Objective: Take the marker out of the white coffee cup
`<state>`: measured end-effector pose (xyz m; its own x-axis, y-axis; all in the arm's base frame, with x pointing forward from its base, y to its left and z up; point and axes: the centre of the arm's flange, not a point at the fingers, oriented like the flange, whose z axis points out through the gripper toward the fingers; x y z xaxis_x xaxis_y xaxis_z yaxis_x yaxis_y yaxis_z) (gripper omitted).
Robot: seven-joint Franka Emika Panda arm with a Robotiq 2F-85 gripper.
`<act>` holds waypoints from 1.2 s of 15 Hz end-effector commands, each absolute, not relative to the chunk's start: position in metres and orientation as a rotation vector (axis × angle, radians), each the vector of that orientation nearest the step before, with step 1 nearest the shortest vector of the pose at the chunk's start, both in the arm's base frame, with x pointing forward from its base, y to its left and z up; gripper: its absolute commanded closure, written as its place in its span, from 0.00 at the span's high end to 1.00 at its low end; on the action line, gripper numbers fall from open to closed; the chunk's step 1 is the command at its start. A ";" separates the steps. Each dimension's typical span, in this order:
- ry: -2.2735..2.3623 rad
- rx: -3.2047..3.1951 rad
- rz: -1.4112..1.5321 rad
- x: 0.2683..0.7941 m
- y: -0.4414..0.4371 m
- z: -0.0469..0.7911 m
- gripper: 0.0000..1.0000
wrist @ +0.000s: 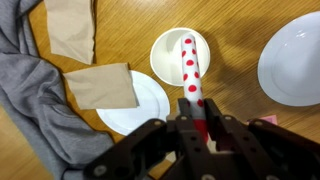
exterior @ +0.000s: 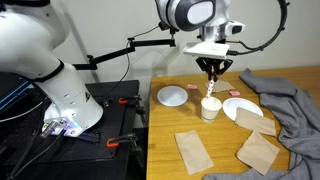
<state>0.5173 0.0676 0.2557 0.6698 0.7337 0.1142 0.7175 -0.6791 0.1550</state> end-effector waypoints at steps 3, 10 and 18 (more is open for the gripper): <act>0.920 2.901 0.171 0.484 0.052 0.319 0.05; 0.544 3.090 -0.010 0.481 -0.010 0.311 0.05; 0.348 3.093 -0.124 0.490 -0.048 0.267 0.05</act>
